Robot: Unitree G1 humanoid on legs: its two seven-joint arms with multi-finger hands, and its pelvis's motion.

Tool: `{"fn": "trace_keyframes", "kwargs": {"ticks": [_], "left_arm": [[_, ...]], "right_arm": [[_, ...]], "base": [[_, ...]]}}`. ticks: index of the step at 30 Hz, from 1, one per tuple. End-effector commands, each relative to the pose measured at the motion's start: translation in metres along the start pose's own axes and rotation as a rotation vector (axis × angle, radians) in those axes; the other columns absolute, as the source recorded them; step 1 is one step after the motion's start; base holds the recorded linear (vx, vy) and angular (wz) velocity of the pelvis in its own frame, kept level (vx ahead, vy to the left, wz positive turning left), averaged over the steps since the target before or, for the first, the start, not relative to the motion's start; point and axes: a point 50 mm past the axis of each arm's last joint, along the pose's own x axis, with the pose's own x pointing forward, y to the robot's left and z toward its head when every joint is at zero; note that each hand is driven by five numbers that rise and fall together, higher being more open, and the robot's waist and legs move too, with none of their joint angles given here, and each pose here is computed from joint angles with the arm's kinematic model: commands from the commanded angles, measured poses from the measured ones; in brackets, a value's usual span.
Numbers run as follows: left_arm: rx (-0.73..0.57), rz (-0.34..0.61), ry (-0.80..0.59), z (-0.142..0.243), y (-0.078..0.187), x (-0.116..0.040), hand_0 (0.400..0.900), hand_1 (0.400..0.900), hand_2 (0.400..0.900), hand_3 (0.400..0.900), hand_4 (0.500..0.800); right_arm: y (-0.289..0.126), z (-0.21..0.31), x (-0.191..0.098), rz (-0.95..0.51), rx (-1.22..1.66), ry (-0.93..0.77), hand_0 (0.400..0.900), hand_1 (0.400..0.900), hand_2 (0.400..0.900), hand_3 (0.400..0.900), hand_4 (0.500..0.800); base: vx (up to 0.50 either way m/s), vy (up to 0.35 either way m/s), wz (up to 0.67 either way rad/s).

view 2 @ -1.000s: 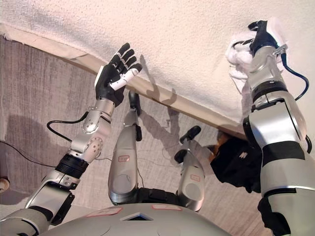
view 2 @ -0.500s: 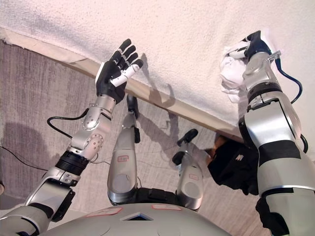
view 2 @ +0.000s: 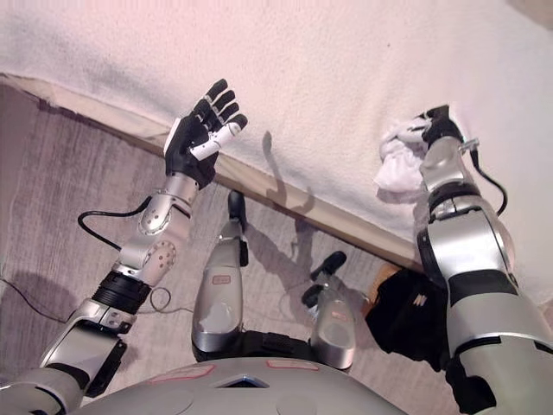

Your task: Put the clothes on the bed into the basket.

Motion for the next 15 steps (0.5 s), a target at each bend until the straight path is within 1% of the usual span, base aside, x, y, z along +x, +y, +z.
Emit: {"fn": "trace_keyframes", "kwargs": {"ticks": [1, 2, 4, 5, 8, 9, 10, 11, 12, 15], "left_arm": [[-0.017, -0.003, -0.076, 0.008, 0.003, -0.009, 0.900, 0.900, 0.900, 0.900, 0.800], [-0.013, 0.005, -0.078, 0.008, 0.005, -0.010, 0.900, 0.900, 0.900, 0.900, 0.800], [-0.009, 0.050, -0.067, 0.007, 0.016, -0.014, 0.900, 0.900, 0.900, 0.900, 0.800], [-0.013, 0.067, -0.070, 0.007, 0.019, -0.015, 0.900, 0.900, 0.900, 0.900, 0.800], [-0.019, 0.089, -0.063, 0.006, 0.024, -0.018, 0.900, 0.900, 0.900, 0.900, 0.800], [-0.018, 0.100, -0.058, 0.005, 0.026, -0.019, 0.900, 0.900, 0.900, 0.900, 0.800], [-0.022, 0.110, -0.052, 0.003, 0.029, -0.020, 0.900, 0.900, 0.900, 0.900, 0.800], [-0.022, 0.109, -0.051, 0.003, 0.029, -0.020, 0.900, 0.900, 0.900, 0.900, 0.800], [-0.022, 0.108, -0.034, 0.000, 0.030, -0.021, 0.900, 0.900, 0.900, 0.900, 0.800], [-0.023, 0.098, -0.014, -0.005, 0.029, -0.023, 0.900, 0.900, 0.900, 0.900, 0.800]], "right_arm": [[-0.003, -0.050, -0.006, -0.035, -0.055, 0.078, 0.400, 0.400, 0.400, 0.400, 0.500], [0.005, -0.058, -0.009, -0.018, -0.050, 0.082, 0.400, 0.400, 0.400, 0.400, 0.500], [0.007, -0.068, -0.012, 0.001, -0.059, 0.086, 0.400, 0.400, 0.400, 0.400, 0.500], [0.008, -0.079, -0.015, 0.005, -0.056, 0.122, 0.400, 0.400, 0.400, 0.400, 0.500], [0.015, -0.094, -0.020, 0.029, -0.068, 0.164, 0.400, 0.400, 0.400, 0.400, 0.500], [0.017, -0.107, -0.024, 0.040, -0.073, 0.199, 0.400, 0.400, 0.400, 0.400, 0.500], [0.018, -0.133, -0.033, 0.057, -0.077, 0.271, 0.400, 0.400, 0.400, 0.400, 0.500], [0.018, -0.134, -0.033, 0.058, -0.077, 0.272, 0.400, 0.400, 0.400, 0.400, 0.500], [0.019, -0.156, -0.042, 0.075, -0.083, 0.336, 0.400, 0.400, 0.400, 0.400, 0.500], [0.021, -0.189, -0.059, 0.106, -0.081, 0.437, 0.400, 0.400, 0.400, 0.400, 0.500]], "base": [[-0.028, 0.027, -0.50], [-0.035, 0.041, -0.57], [-0.035, 0.038, -0.64], [-0.024, 0.014, -0.50], [-0.007, 0.006, -0.47], [0.039, -0.005, -0.25], [0.039, -0.006, -0.23], [0.075, -0.009, -0.15], [0.049, -0.009, -0.10], [0.047, -0.009, -0.12]]}}
